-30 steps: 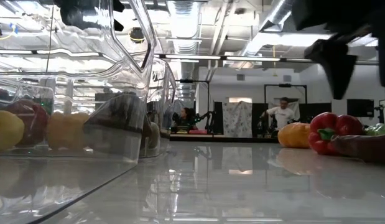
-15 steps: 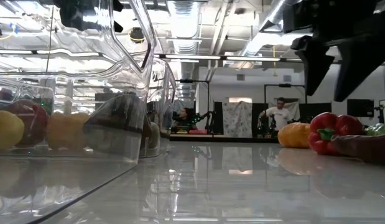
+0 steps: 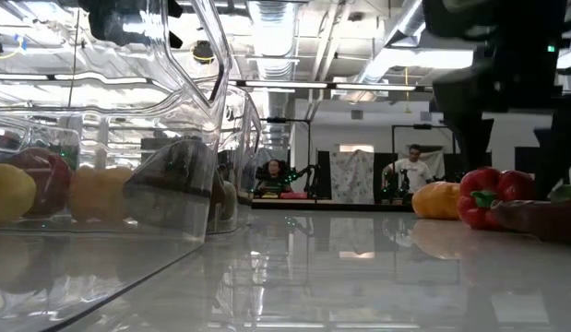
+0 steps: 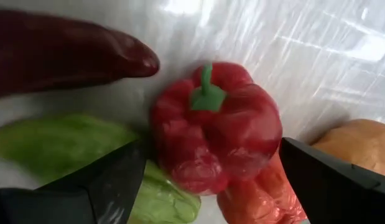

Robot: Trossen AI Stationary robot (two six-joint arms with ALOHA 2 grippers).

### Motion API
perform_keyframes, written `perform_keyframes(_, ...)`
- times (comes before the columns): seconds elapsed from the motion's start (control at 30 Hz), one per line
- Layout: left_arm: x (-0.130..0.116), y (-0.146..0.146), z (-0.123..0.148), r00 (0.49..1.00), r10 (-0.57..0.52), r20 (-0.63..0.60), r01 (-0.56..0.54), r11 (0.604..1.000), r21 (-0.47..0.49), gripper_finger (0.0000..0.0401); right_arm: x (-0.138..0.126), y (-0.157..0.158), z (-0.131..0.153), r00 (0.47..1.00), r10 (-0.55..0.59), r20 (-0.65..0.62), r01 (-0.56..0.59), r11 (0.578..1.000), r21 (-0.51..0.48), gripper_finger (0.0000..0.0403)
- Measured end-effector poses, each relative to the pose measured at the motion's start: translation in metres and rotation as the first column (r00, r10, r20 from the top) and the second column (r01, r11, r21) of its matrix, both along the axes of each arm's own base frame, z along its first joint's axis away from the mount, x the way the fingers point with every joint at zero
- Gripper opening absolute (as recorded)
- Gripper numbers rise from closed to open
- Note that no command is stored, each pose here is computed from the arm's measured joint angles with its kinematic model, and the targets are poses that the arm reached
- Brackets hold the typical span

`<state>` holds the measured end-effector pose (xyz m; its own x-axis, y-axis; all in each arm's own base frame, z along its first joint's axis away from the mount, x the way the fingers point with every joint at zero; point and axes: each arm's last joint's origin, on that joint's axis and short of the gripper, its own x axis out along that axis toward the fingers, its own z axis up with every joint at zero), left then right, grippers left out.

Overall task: Sort produce into baskets
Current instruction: Put the red bell pepper into the bottom transparent bin

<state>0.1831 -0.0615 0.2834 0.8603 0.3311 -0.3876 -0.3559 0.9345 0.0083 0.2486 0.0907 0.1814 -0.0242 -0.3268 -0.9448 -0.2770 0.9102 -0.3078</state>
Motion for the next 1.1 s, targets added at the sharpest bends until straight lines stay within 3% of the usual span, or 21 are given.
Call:
perform_keyframes(0.2, 0.0, 0.0, 0.0, 1.0, 0.0, 0.001, 0.0, 1.0, 0.0, 0.0368, 0.005, -0.004, -0.022, 0.996, 0.027, -0.09, -0.031, 0.999, -0.041, 0.0384)
perform_keyframes(0.43, 0.0, 0.0, 0.0, 1.0, 0.0, 0.0, 0.0, 1.0, 0.0, 0.0368, 0.014, -0.003, -0.029, 0.991, 0.075, -0.114, -0.082, 0.995, -0.053, 0.0328)
perform_keyframes(0.5, 0.0, 0.0, 0.0, 1.0, 0.0, 0.001, 0.0, 1.0, 0.0, 0.0368, 0.023, 0.0, -0.021, 0.995, 0.08, -0.065, -0.084, 0.995, -0.057, 0.0321)
perform_keyframes(0.67, 0.0, 0.0, 0.0, 1.0, -0.002, 0.002, 0.002, 1.0, 0.006, 0.0368, 0.053, 0.009, 0.027, 0.973, 0.089, 0.212, -0.076, 0.995, -0.065, 0.0326)
perform_keyframes(0.8, 0.0, 0.0, 0.001, 1.0, 0.001, 0.004, -0.001, 1.0, 0.006, 0.0368, 0.078, 0.018, 0.066, 0.889, 0.102, 0.447, -0.107, 0.994, -0.013, 0.034)
perform_keyframes(0.9, 0.0, 0.0, 0.001, 1.0, 0.002, 0.005, -0.002, 1.0, 0.006, 0.0368, 0.095, 0.028, 0.091, 0.789, 0.118, 0.602, -0.218, 0.971, 0.095, 0.034)
perform_keyframes(1.0, 0.0, 0.0, 0.001, 1.0, 0.001, 0.004, -0.001, 1.0, 0.009, 0.0368, 0.108, 0.041, 0.106, 0.671, 0.139, 0.728, -0.384, 0.905, 0.181, 0.0337)
perform_keyframes(1.1, 0.0, 0.0, 0.001, 1.0, 0.002, 0.004, -0.002, 1.0, 0.01, 0.0368, 0.118, 0.053, 0.115, 0.544, 0.141, 0.827, -0.521, 0.83, 0.201, 0.0338)
